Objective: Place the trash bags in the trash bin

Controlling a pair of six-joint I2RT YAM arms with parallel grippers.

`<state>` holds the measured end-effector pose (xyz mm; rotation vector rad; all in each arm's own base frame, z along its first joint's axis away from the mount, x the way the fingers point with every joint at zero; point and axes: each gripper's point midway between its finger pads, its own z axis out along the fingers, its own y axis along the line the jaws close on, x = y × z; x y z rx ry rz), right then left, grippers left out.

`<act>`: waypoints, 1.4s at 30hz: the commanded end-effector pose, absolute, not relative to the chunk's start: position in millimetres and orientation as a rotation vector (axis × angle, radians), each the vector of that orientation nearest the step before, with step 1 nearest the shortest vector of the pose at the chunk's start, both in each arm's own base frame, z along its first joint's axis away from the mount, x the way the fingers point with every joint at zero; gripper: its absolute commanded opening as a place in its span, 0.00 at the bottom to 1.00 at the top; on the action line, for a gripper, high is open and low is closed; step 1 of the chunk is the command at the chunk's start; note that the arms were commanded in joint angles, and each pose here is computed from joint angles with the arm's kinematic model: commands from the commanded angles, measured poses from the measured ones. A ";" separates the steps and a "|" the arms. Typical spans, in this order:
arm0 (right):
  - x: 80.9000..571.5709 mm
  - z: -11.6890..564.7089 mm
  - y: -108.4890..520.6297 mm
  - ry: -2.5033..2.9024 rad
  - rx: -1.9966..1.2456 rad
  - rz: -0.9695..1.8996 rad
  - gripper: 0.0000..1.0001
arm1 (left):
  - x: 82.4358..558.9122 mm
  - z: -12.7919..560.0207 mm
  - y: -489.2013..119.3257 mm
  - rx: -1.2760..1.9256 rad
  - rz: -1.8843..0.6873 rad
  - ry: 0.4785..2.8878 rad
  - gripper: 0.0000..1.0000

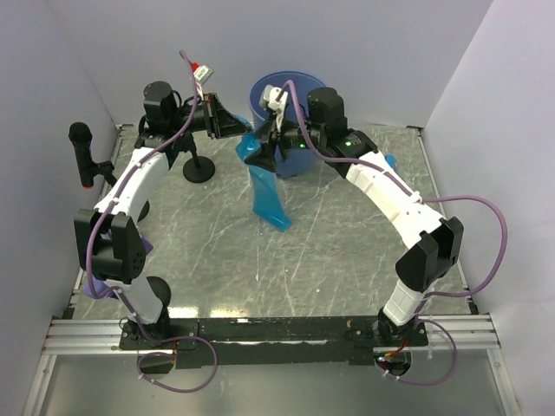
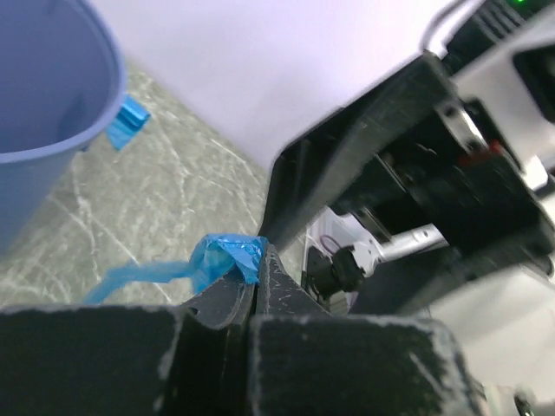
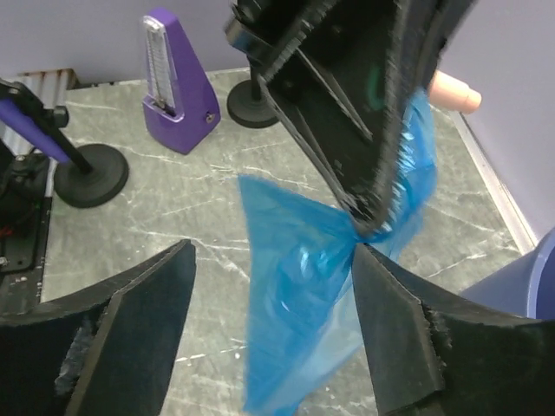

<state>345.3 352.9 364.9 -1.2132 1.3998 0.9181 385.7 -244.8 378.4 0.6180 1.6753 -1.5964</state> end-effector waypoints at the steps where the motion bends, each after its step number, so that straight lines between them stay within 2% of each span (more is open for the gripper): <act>1: 354.7 397.5 355.3 1.341 -1.165 0.801 0.89 | 379.5 404.4 -238.4 0.604 -1.482 1.621 0.01; 5: 377.6 391.7 357.1 1.395 -1.104 0.658 0.89 | 377.6 404.4 -236.7 0.589 -1.462 1.631 0.01; 9: 391.6 386.2 355.9 1.418 -1.080 0.604 0.80 | 373.5 406.0 -236.0 0.590 -1.461 1.627 0.01; 10: 392.0 386.1 356.9 1.414 -1.085 0.606 0.75 | 372.9 406.0 -235.3 0.591 -1.460 1.627 0.01; 11: 389.5 385.9 359.3 1.400 -1.107 0.622 0.64 | 371.7 406.6 -235.8 0.594 -1.460 1.625 0.01; 12: 386.9 386.3 361.3 1.380 -1.139 0.632 0.47 | 370.1 407.6 -235.6 0.595 -1.462 1.623 0.01; 13: 383.7 387.4 362.9 1.364 -1.162 0.644 0.37 | 369.8 407.6 -235.7 0.597 -1.463 1.623 0.01; 16: 372.4 390.6 363.9 1.333 -1.206 0.674 0.27 | 367.6 409.1 -235.8 0.613 -1.464 1.614 0.01; 17: 367.8 390.5 363.3 1.322 -1.227 0.694 0.21 | 365.9 410.9 -235.6 0.627 -1.469 1.604 0.04; 18: 361.0 391.1 362.6 1.309 -1.248 0.733 0.17 | 364.5 411.7 -234.8 0.638 -1.477 1.600 0.12; 20: 352.2 394.7 354.1 1.302 -1.259 0.795 0.00 | 361.8 416.3 -231.4 0.662 -1.481 1.581 0.26; 23: 336.3 401.7 339.1 1.268 -1.276 0.930 0.00 | 347.2 420.0 -223.9 0.748 -1.512 1.537 0.35; 27: 314.4 404.7 327.4 1.222 -1.315 1.124 0.00 | 325.1 414.9 -220.3 0.888 -1.478 1.456 0.38; 32: 302.7 403.6 321.6 1.224 -1.292 1.260 0.00 | 317.0 419.9 -224.6 0.972 -1.417 1.346 0.32; 39: 293.7 412.5 323.9 1.203 -1.281 1.363 0.02 | 321.9 430.1 -248.9 1.100 -1.222 1.229 0.30; 42: 295.3 413.5 324.4 1.211 -1.266 1.365 0.02 | 314.5 432.1 -256.2 1.148 -1.229 1.200 0.24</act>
